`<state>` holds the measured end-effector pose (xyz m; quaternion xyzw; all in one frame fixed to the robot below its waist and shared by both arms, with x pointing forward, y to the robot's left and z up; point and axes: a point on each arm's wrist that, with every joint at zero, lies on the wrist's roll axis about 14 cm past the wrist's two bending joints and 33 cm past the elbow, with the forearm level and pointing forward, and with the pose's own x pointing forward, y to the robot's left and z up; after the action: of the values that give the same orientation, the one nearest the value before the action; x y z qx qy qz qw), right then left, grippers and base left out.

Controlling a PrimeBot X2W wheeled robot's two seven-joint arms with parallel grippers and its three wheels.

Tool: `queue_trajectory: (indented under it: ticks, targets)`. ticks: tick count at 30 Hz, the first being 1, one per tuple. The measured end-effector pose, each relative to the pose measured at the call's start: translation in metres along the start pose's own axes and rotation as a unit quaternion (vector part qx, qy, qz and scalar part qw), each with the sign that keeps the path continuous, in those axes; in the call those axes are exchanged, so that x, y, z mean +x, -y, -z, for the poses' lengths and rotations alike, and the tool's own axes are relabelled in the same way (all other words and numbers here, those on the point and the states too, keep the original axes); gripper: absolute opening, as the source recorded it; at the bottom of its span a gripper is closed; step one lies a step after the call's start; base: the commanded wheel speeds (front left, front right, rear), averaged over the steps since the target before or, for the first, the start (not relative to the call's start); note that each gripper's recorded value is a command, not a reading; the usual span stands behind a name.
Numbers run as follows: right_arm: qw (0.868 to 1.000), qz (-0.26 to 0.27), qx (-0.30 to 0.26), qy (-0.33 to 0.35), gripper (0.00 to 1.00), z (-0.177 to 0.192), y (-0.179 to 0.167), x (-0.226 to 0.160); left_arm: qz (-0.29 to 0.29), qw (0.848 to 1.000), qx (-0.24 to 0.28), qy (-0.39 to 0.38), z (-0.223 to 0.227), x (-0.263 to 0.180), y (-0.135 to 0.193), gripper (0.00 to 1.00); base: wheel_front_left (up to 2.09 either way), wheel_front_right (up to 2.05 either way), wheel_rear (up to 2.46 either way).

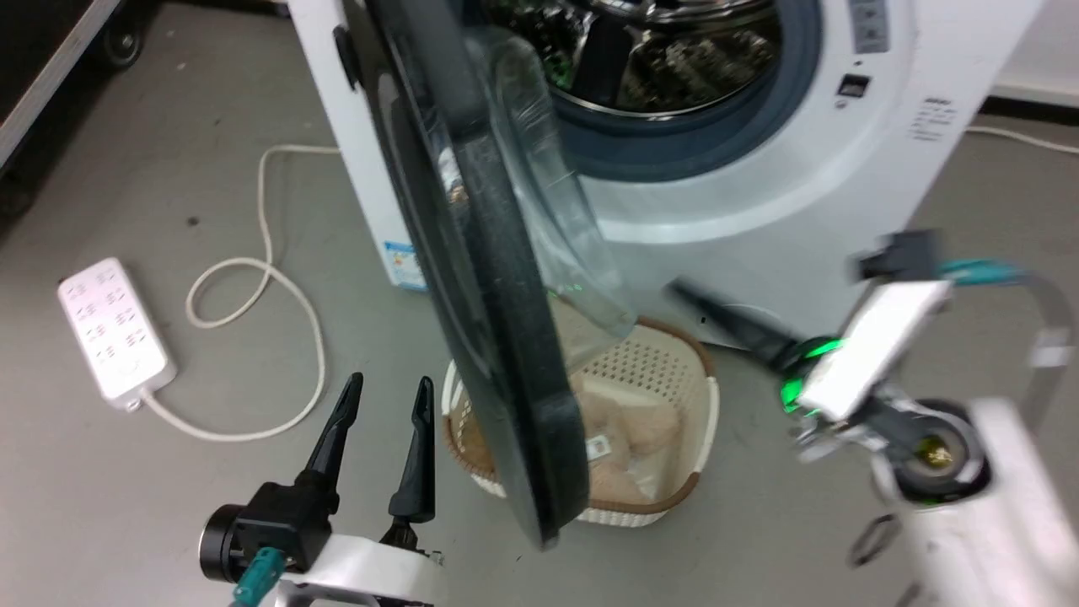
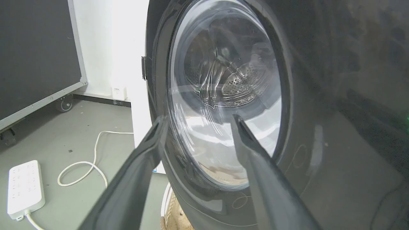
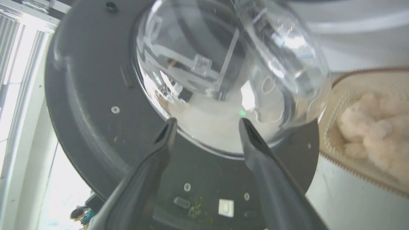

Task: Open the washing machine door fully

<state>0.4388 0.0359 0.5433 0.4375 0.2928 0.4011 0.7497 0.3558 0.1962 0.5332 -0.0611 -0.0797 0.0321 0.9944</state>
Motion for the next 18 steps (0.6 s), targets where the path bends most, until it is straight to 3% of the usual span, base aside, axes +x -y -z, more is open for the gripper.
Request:
queue_trajectory:
  ticks: [4, 7, 11, 14, 18]
  targets:
    - [0.981, 0.061, -0.111, 0.145, 1.0, -0.063, 0.005, -0.046, 0.015, 0.999, -0.036, 0.011, -0.006, 0.001, 0.008, 1.0, 0.0, 0.0, 0.0]
    - [0.946, 0.102, -0.209, 0.225, 1.0, -0.09, -0.001, -0.085, 0.028, 0.999, -0.038, 0.015, -0.008, 0.003, 0.015, 1.0, 0.0, 0.0, 0.0]
    - [0.865, 0.157, -0.363, 0.309, 1.0, -0.115, -0.015, -0.143, 0.04, 0.998, -0.042, 0.018, -0.01, 0.005, 0.021, 1.0, 0.0, 0.0, 0.0]
    - [0.805, 0.196, -0.443, 0.341, 1.0, -0.114, -0.017, -0.18, 0.044, 0.998, -0.044, 0.019, -0.01, 0.005, 0.022, 1.0, 0.0, 0.0, 0.0]
    - [0.746, 0.238, -0.507, 0.36, 1.0, -0.1, -0.014, -0.21, 0.045, 0.998, -0.043, 0.016, -0.008, 0.007, 0.02, 1.0, 0.0, 0.0, 0.0]
